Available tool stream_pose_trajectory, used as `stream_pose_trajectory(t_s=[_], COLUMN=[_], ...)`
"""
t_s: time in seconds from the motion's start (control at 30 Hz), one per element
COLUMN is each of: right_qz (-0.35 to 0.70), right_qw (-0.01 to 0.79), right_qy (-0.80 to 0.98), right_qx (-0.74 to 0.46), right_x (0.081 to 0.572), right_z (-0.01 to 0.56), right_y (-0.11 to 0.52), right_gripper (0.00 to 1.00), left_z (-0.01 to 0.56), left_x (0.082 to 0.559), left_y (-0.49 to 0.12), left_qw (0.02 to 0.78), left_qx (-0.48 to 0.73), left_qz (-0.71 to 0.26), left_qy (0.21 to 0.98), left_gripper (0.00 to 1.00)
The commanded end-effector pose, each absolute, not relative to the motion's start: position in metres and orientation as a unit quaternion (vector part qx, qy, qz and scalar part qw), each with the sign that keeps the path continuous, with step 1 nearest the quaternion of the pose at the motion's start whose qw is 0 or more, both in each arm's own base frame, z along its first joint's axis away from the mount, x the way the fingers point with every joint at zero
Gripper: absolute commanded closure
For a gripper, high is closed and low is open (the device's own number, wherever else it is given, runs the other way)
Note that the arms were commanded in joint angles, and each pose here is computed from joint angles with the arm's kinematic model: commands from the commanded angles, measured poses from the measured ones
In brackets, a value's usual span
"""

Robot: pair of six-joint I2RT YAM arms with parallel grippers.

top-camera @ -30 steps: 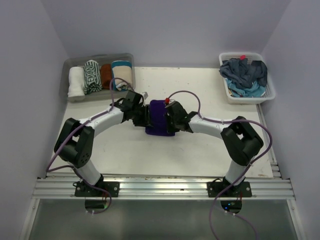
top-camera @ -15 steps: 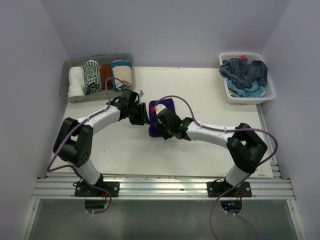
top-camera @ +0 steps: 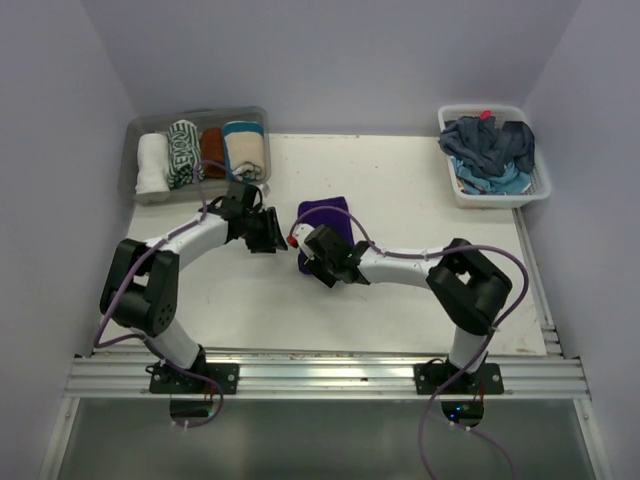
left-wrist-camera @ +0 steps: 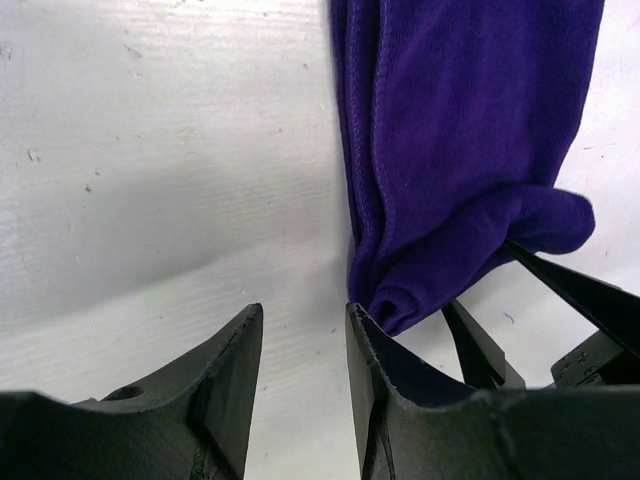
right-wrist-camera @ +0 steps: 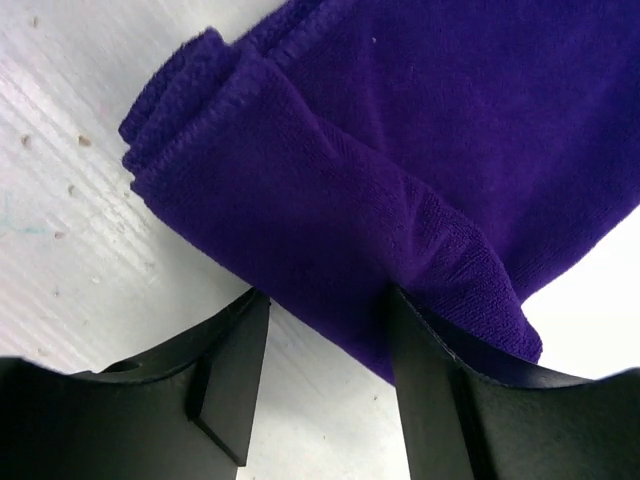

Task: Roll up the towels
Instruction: Roll the towel

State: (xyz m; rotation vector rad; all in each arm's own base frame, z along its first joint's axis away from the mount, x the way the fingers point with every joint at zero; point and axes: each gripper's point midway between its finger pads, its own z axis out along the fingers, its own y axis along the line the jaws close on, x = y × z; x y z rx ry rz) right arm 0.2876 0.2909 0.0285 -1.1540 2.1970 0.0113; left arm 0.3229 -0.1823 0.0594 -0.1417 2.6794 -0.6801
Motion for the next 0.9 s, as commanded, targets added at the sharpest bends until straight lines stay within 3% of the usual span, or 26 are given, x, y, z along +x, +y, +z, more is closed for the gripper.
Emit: stream_pose_trajectory(t_s=[0.0,0.17,0.37,0.47,0.6,0.77,0.87], right_qz=[0.012,0.046,0.050,0.069,0.103,0.134,0.144], right_qw=[0.336,0.311,0.299,0.288,0.264,0.218,0.212], right_qy=[0.828,0.858,0.870,0.876,0.893,0.913,0.921], right_qx=[-0.448,-0.406,-0.389,-0.380,-0.350,-0.317,-0.292], right_x=[0.301,0.303,0.302,0.296,0.282,0.266,0.265], right_z=[0.032,0.016,0.019,0.027,0.037,0.042,0.048], right_y=[0.306,0.299,0.299,0.304,0.310,0.319,0.323], right_gripper=[0.45,0.48,0.87,0.97,0.99,1.00,0.97], left_z=[0.070,0.072,0.068,0.072,0.081,0.096,0.097], left_x=[0.321,0.317,0.308,0.303,0.295,0.285,0.280], left_y=[-0.182,-0.178,-0.174,-0.174,-0.172,-0.176,-0.183], left_qw=[0.199,0.202,0.194,0.194,0.201,0.212,0.202], left_qx=[-0.037,-0.036,-0.034,-0.032,-0.028,-0.032,-0.046], left_qz=[-0.255,-0.253,-0.249,-0.252,-0.258,-0.284,-0.309], left_qy=[0.946,0.946,0.948,0.948,0.945,0.935,0.928], left_gripper=[0.58,0.57,0.57,0.55,0.47,0.20,0.18])
